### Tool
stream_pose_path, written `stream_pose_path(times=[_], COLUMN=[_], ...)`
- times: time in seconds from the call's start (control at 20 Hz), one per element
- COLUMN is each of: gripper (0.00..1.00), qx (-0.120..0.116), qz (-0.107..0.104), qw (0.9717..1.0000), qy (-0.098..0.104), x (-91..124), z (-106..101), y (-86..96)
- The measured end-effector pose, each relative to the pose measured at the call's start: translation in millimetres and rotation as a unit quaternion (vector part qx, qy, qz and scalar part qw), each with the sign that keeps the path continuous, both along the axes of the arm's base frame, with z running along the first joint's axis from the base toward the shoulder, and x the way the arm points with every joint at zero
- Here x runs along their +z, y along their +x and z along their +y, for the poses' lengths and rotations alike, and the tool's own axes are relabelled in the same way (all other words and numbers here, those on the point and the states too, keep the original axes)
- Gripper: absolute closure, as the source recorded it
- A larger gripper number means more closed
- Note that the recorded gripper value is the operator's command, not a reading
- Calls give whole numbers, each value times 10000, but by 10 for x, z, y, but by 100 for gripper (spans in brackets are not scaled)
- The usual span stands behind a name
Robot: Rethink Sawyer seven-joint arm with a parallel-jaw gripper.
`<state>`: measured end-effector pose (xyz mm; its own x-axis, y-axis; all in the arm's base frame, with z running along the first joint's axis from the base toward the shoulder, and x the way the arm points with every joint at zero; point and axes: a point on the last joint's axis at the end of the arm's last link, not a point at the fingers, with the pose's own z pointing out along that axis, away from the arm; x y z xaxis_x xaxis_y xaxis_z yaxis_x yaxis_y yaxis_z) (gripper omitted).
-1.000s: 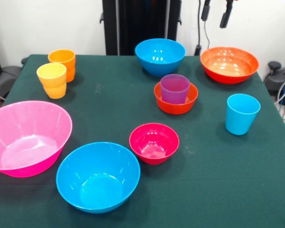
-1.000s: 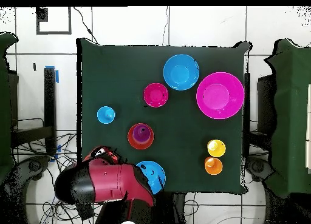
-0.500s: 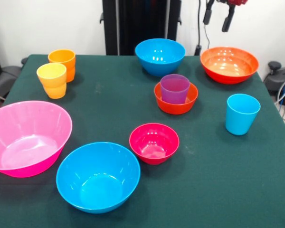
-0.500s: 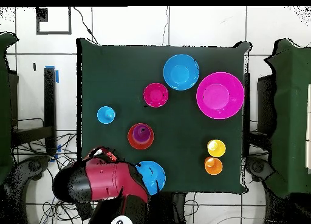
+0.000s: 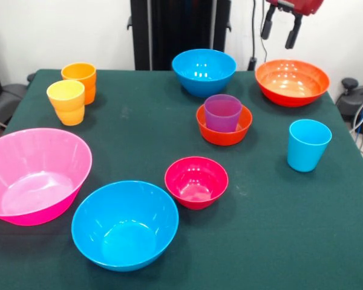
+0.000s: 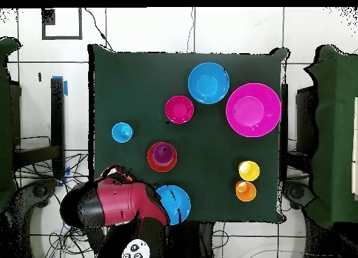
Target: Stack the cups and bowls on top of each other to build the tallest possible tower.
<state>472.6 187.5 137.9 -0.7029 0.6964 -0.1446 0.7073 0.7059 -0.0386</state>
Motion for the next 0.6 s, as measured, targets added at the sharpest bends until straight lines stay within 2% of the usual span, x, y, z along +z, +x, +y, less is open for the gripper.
stream_pose_path(times=[0.3,0.6], gripper=[0,0], qx=[9,-7], qz=[-76,-24], qw=[10000,10000], qy=[5,-8], x=[-11,-164], z=[26,35], y=[127,206])
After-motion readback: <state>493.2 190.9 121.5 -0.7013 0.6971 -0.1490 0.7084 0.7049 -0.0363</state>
